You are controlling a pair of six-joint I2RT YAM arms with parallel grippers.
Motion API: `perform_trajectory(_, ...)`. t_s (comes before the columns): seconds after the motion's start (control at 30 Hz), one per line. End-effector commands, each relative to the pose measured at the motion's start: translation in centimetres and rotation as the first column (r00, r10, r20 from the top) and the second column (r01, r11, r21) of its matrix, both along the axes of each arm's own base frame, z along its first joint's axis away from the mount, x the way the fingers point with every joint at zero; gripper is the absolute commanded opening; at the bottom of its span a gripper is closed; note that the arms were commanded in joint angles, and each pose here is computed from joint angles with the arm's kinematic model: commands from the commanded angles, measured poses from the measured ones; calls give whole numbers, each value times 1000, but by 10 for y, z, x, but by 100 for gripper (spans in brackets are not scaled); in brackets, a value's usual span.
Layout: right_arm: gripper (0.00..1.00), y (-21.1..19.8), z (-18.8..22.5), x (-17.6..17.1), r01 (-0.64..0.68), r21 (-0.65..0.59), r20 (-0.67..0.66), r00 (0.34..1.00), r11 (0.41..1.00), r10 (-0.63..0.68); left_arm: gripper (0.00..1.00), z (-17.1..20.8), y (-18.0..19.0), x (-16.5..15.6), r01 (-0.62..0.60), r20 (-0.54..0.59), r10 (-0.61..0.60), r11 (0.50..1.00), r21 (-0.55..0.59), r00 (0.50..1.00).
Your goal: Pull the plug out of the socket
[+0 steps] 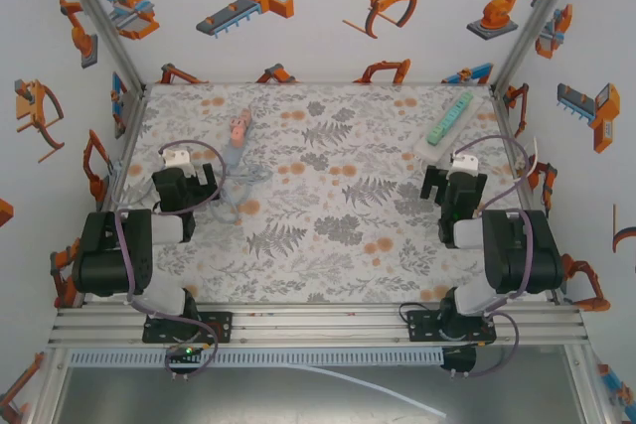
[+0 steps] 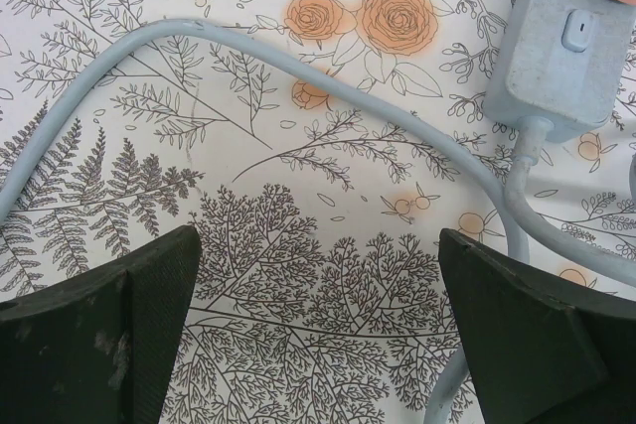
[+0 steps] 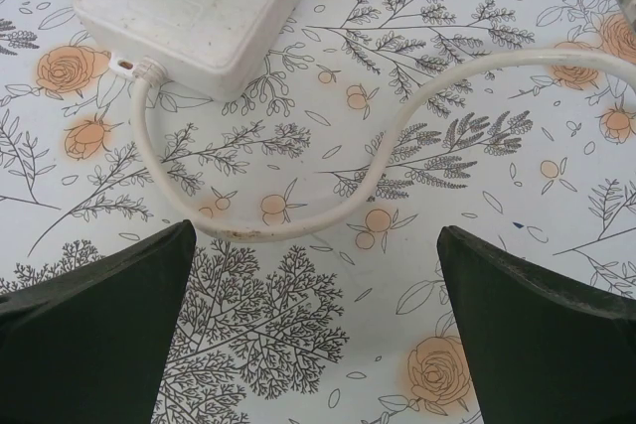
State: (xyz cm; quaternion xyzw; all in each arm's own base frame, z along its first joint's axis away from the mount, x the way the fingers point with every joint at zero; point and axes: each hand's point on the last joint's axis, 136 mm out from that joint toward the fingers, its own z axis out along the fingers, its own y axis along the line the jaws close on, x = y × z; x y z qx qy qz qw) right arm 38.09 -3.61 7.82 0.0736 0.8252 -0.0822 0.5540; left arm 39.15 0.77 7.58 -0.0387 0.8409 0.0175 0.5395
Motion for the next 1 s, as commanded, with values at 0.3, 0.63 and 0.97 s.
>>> perform_trajectory(0.3,99,-2,12,8,7,12,40,999,1000,-8,97,13,-3,7,13,46,-13,1000,8,999)
perform_trajectory(0.63,99,-2,12,8,5,11,41,999,1000,-5,97,13,-3,7,12,45,-13,1000,9,999)
perform_trajectory(0.97,99,-14,92,-24,101,106,186,975,989,-120,97,71,25,-22,-189,155,183,982,20,971)
